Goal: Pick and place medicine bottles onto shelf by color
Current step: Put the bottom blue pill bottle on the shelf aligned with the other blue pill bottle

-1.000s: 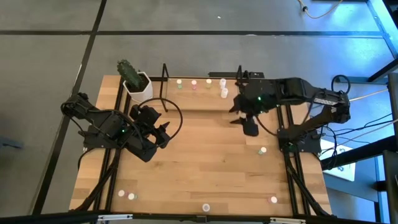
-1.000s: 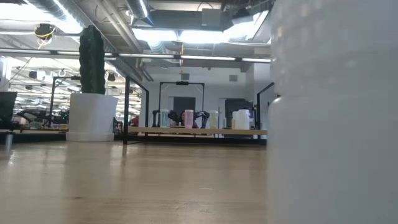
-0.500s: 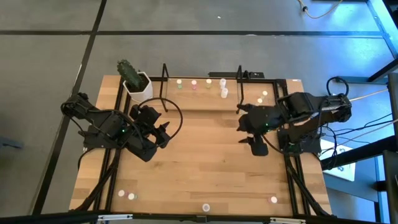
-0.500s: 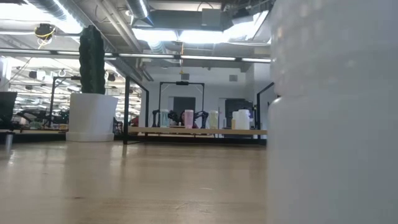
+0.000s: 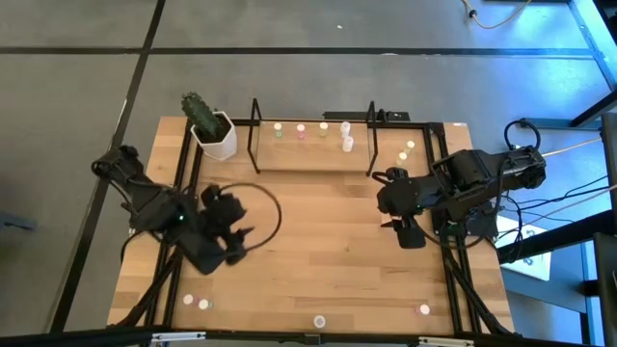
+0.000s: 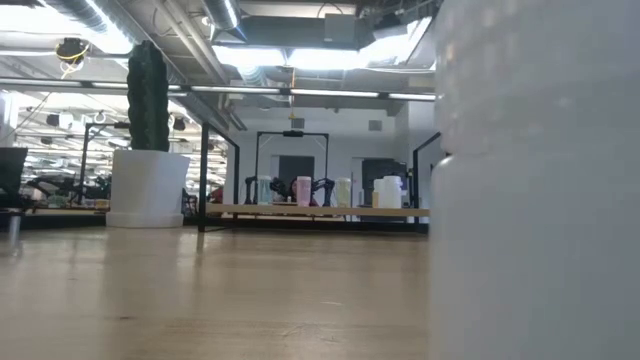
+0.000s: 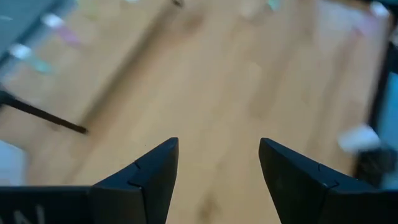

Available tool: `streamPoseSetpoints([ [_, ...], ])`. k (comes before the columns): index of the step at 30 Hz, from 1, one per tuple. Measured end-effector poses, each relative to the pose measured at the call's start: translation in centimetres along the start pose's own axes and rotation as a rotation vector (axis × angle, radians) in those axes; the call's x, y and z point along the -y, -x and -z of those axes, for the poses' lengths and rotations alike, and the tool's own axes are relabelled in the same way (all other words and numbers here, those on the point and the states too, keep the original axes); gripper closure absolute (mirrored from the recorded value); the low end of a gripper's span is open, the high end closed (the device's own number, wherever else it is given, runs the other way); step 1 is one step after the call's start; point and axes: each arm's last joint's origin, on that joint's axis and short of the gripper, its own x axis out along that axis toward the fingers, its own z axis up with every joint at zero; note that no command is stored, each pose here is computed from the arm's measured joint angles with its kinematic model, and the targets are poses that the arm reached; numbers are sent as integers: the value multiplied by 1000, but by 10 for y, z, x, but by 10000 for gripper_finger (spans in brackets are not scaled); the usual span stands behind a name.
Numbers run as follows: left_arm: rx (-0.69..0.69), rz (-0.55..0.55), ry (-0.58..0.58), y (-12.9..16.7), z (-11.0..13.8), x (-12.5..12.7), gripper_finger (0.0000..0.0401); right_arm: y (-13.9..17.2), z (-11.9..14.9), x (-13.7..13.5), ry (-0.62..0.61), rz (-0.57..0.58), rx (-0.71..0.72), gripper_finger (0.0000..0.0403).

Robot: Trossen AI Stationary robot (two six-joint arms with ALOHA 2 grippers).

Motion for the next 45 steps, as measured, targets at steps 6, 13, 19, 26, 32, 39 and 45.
streamPoseSetpoints([
  [6,-159,122,78,16,27,17,183,0,0,0,25,1,0,180],
  [13,-374,160,-42,17,66,48,183,0,-2,1,90,24,20,180],
  [19,-409,125,-101,11,91,69,183,0,-6,0,105,15,66,180],
  [26,-419,119,-188,11,117,84,183,0,-7,-1,106,14,73,180],
  [32,-436,134,-244,15,141,96,183,0,-7,-1,104,14,73,180],
  [39,-464,120,-238,4,170,117,183,0,-7,-1,103,14,73,180],
  [45,-479,84,-254,-5,180,124,183,0,-7,-1,102,14,73,180],
])
